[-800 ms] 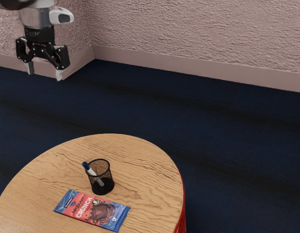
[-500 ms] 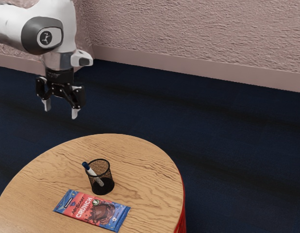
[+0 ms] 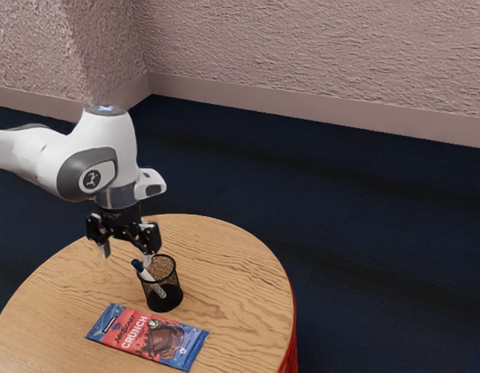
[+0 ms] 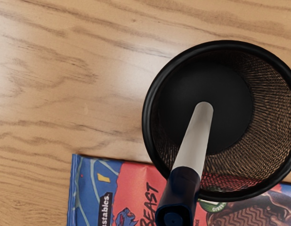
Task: Take the marker out of the pen holder and place it to the left of the pen holder.
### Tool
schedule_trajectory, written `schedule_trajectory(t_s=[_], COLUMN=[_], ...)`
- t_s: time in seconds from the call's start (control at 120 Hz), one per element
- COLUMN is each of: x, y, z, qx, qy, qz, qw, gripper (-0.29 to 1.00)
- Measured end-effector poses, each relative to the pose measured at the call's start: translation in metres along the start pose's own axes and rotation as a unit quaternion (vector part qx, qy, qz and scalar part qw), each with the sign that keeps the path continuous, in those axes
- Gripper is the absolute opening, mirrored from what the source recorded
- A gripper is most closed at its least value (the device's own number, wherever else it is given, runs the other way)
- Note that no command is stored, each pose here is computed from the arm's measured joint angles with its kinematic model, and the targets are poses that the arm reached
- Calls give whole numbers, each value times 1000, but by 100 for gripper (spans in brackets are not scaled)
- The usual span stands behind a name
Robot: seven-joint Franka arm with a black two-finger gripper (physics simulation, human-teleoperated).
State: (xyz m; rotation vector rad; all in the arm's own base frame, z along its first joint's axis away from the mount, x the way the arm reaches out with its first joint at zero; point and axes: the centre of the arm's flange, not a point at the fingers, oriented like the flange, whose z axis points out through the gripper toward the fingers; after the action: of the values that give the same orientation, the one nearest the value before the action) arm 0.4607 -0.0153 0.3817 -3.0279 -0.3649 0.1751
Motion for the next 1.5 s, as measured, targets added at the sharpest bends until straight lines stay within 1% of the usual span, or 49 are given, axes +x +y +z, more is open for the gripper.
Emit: schedule_trajectory(t_s=[0.125,0.258,0.45,0.667,0.7,0.767,0.933,1.033,1.15,1.3,1.5], x=[-1,5,1,2,2,2,2,2,0,-3,-7], y=[2,3,1,2,2,2,4,5,8,13,23], z=[9,12,26,27,26,24,21,20,20,18,7], qx=[-15,-24,-29,-33,-34,-34,-34,-35,-34,-32,-31], qy=[15,30,31,40,42,45,49,50,50,52,66], qz=[-11,-21,-32,-38,-39,-38,-38,-39,-37,-34,-30], qw=[1000,999,999,998,998,998,998,997,997,998,997], gripper=[70,70,70,70,67,52,24,12,5,0,-5])
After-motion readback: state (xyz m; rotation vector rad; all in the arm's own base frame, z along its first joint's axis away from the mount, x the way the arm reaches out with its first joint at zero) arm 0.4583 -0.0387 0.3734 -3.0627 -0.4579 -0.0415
